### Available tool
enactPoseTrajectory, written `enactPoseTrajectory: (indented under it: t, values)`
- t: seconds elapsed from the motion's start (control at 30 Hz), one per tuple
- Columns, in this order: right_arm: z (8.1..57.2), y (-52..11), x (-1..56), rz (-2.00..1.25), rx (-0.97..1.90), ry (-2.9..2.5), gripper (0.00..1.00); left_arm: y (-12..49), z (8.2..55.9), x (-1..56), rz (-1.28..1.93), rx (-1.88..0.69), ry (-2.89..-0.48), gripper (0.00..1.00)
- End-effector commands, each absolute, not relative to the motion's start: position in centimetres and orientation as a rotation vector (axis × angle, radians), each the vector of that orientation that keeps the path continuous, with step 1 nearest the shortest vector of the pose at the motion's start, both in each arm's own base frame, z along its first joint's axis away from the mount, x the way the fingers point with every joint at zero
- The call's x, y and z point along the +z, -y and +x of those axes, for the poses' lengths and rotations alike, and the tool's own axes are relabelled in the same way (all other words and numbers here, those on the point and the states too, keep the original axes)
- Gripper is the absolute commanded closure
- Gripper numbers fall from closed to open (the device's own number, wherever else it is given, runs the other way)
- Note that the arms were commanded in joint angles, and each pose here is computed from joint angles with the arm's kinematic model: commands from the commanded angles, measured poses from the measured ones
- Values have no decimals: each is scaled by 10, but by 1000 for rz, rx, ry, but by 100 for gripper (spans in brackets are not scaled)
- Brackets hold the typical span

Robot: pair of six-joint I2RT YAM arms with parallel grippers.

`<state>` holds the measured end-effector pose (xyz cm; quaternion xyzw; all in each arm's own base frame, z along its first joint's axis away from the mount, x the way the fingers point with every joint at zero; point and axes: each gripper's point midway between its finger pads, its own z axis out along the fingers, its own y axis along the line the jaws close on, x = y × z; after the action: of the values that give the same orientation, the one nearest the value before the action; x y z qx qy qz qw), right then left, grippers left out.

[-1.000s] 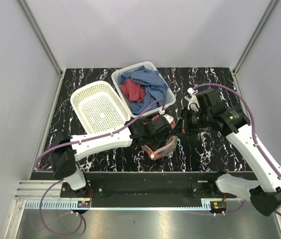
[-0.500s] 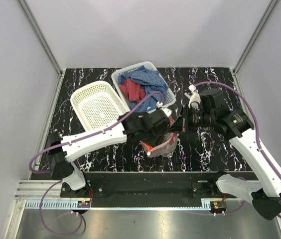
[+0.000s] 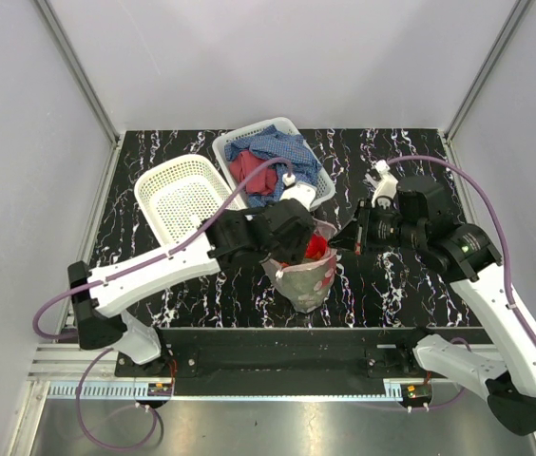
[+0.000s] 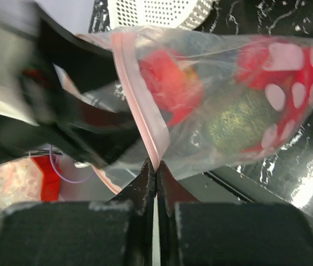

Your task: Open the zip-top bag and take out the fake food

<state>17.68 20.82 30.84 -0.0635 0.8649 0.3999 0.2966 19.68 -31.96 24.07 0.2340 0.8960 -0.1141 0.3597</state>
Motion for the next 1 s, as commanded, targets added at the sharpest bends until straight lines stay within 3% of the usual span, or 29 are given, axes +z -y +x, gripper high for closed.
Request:
enactPoseTrajectory:
  t: [0.0,0.27,0.67,0.97]
  values:
    - [172,-193,305,-165,986,-2284,100,314,218,276,459,-323,-2179,100]
    - [183,-214,287,-170,1064,-2357,100,347,196,334,612,-651,-2058,100]
    - [222,-200,253,-85,787,-2455,100,288,172,454,299,-969,-1853,100]
    - [227,-177,247,-17,596,-2509,100,194,211,467,82,-665,-1762,100]
